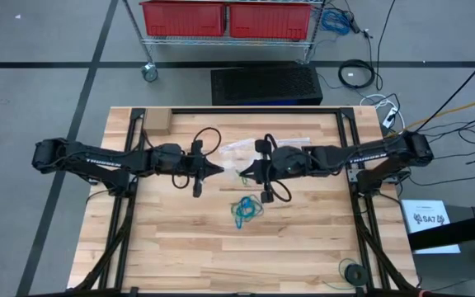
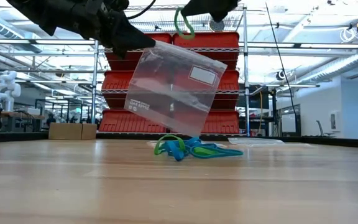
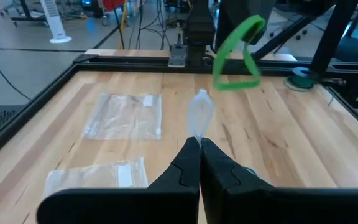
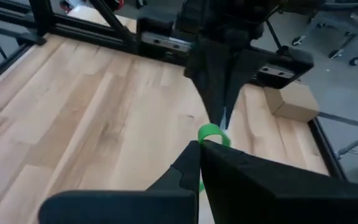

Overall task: Sort rubber bands
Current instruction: Put the green rubber band in the transparent zip bag

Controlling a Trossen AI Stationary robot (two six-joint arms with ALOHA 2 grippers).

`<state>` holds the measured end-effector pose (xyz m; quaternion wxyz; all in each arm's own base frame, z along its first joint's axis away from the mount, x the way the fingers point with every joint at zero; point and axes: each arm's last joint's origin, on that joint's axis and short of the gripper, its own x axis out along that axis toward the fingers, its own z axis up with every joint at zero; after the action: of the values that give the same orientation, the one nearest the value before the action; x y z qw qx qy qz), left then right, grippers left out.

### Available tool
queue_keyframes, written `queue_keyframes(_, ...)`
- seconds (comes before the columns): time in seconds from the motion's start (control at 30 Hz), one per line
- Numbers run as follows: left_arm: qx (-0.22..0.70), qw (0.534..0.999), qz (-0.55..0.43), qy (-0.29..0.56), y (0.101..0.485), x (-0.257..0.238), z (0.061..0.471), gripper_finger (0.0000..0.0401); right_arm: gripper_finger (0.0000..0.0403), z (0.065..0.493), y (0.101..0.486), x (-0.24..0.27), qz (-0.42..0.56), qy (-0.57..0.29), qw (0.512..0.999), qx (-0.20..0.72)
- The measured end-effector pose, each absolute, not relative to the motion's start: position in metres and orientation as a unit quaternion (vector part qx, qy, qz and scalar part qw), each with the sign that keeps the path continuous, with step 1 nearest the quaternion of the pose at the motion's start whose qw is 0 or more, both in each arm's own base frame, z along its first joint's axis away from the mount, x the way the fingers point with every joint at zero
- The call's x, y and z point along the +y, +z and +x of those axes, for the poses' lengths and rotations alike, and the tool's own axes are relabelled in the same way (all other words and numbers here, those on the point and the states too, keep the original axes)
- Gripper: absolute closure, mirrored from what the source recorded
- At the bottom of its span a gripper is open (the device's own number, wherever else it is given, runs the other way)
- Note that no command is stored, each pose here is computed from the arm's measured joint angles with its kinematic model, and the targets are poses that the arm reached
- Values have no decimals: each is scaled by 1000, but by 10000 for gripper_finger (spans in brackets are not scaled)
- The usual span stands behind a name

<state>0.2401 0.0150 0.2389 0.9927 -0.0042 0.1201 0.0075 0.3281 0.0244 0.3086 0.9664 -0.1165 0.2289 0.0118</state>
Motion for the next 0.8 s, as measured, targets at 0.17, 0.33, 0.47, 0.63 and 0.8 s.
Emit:
queue_keyframes(0.17,118,993,-5,-3,239,14,240,401,403,328,308,23,-115,26,966,229)
queue_keyframes(0.33,116,993,-4,-6,240,14,240,401,403,327,305,20,-112,34,962,245)
queue_keyframes(0.47,114,993,0,-11,240,11,241,401,403,326,304,16,-112,28,961,253)
queue_keyframes(0.63,113,993,0,-11,240,11,241,401,403,327,304,15,-118,30,960,253)
queue_keyframes(0.8,114,993,0,-11,240,11,241,401,403,327,304,13,-111,50,960,252)
